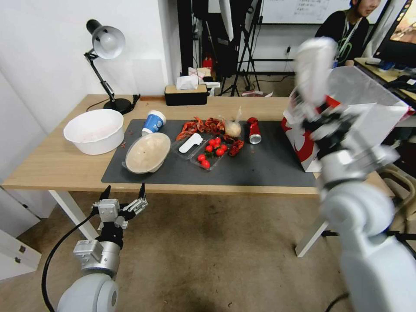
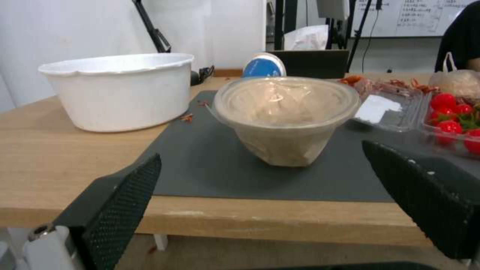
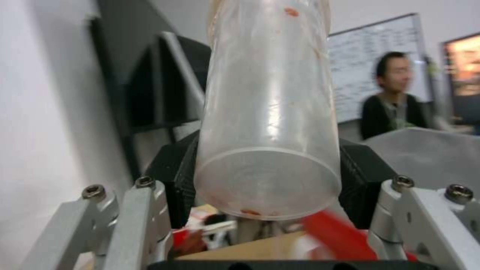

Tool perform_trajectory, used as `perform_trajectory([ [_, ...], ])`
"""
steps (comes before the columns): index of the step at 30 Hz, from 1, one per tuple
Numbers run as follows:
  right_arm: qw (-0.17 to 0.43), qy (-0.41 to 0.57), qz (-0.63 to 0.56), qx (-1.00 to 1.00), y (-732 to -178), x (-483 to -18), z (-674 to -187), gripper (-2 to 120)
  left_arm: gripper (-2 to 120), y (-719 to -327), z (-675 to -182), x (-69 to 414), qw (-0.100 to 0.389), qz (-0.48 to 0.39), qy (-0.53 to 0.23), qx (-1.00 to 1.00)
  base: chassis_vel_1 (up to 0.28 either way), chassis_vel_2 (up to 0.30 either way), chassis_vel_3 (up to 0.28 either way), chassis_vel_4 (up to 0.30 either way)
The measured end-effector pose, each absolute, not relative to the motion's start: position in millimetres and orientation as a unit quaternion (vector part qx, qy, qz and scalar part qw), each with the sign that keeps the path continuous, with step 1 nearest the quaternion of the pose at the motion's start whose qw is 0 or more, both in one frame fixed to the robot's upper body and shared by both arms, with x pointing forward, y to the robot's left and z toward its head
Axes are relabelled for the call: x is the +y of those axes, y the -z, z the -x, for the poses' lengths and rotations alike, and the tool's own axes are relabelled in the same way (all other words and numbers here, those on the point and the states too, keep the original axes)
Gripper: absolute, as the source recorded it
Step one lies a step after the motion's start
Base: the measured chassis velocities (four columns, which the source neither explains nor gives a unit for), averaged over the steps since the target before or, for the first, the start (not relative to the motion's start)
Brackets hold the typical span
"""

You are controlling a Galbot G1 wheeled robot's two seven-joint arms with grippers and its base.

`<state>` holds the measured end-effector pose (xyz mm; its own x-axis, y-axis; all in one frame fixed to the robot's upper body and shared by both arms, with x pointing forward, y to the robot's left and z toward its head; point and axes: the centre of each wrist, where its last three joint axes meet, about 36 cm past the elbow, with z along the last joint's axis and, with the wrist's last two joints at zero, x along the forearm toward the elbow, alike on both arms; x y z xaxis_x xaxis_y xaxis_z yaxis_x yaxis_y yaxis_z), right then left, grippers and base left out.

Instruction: Pick up the trash from the table and place it into the takeout bag.

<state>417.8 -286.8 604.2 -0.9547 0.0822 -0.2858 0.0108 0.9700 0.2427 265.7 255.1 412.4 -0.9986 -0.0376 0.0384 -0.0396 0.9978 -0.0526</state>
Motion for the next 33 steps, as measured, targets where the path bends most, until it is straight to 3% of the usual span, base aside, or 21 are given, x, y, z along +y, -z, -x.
perform_trajectory([
  [11, 0.018, -0.164, -0.161, 0.973, -631.8, -315.6, -485.4, 54, 100, -412.3, -261.9, 257.0, 0.011, -0.026, -0.02, -0.999, 0.0, 0.0, 0.0, 0.0],
  [15, -0.005, -0.178, -0.18, 0.967, -635.1, -316.5, -494.2, 54, 100, -411.9, -261.3, 257.7, 0.011, -0.027, -0.02, -0.999, 0.0, 0.0, 0.0, 0.0],
  [19, -0.01, -0.181, -0.181, 0.967, -636.0, -316.3, -494.6, 62, 100, -411.1, -261.3, 258.2, 0.011, -0.028, -0.02, -0.999, 0.0, 0.0, 0.0, 0.0],
  [28, -0.003, -0.184, -0.171, 0.968, -644.4, -315.4, -486.1, 97, 100, -407.9, -262.8, 257.7, 0.014, -0.029, -0.022, -0.999, 0.0, 0.0, 0.0, 0.0],
  [30, 0.0, -0.185, -0.169, 0.968, -644.8, -315.2, -485.6, 98, 100, -407.8, -262.8, 257.7, 0.014, -0.029, -0.022, -0.999, 0.0, 0.0, 0.0, 0.0],
  [33, 0.07, -0.234, -0.091, 0.965, -654.5, -309.4, -472.0, 100, 100, -407.0, -263.0, 257.9, 0.015, -0.029, -0.022, -0.999, 0.0, 0.0, 0.0, 0.0],
])
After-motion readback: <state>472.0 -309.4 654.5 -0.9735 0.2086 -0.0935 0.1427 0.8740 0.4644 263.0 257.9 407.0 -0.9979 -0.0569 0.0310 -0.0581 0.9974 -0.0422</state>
